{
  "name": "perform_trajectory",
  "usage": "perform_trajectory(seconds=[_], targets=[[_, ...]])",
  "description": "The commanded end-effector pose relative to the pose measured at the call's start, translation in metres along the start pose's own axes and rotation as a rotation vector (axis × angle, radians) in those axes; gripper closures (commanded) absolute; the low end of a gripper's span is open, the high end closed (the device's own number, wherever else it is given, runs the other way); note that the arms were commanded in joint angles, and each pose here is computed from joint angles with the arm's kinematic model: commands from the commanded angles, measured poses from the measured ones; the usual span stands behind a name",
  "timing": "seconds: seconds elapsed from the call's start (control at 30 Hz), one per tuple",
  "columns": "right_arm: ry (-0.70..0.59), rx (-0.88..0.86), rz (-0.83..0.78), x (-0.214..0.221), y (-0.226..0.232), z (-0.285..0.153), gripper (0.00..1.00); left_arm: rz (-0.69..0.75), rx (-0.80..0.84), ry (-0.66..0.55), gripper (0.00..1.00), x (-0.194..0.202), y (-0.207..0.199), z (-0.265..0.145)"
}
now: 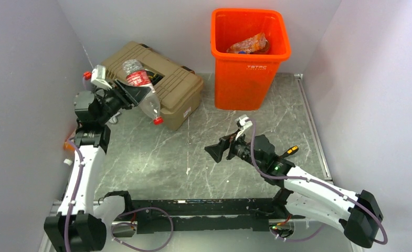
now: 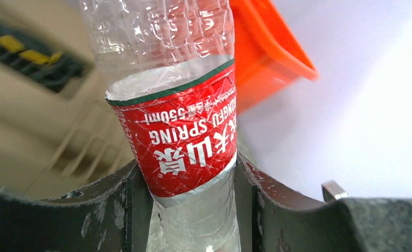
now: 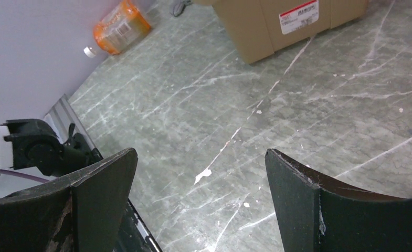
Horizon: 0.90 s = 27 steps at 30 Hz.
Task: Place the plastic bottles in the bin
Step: Pick up the plastic bottle from the corner of the board.
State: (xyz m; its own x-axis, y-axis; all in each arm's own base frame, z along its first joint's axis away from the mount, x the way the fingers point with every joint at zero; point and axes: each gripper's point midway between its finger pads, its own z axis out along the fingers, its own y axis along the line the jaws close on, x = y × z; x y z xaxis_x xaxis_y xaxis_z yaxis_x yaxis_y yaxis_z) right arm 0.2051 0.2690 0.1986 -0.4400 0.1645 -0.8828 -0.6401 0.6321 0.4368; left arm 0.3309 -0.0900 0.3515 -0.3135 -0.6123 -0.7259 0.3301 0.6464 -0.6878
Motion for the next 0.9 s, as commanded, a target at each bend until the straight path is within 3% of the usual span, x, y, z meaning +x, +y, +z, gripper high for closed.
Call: perform_trajectory(seconds=[0.0,0.2,0.53,0.77,0.87], targets=[[-0.118,-0.068,0.007,-0.041,0.023,-0.008,0.03,0.316,0.542,0.064,0.83,-0.004,-0.105,-0.016],[-0.177,-0.212,0.096,-0.056,0.053,-0.002,0.03,0.346,0.790,0.037,0.85,0.037,-0.134,-0.026],[-0.233,-0.429,0.136,-0.091,0.110,0.020,0.01,0.247,0.939,0.014,0.88,0.057,-0.135,-0.044],[-0.140,-0.271,-0.082,-0.090,0.124,0.063,0.05,0.287,0.887,0.029,0.90,0.065,-0.137,-0.045],[-0.124,-0.260,-0.104,-0.087,0.125,0.070,0.06,0.282,0.887,0.029,0.90,0.066,-0.138,-0.045]])
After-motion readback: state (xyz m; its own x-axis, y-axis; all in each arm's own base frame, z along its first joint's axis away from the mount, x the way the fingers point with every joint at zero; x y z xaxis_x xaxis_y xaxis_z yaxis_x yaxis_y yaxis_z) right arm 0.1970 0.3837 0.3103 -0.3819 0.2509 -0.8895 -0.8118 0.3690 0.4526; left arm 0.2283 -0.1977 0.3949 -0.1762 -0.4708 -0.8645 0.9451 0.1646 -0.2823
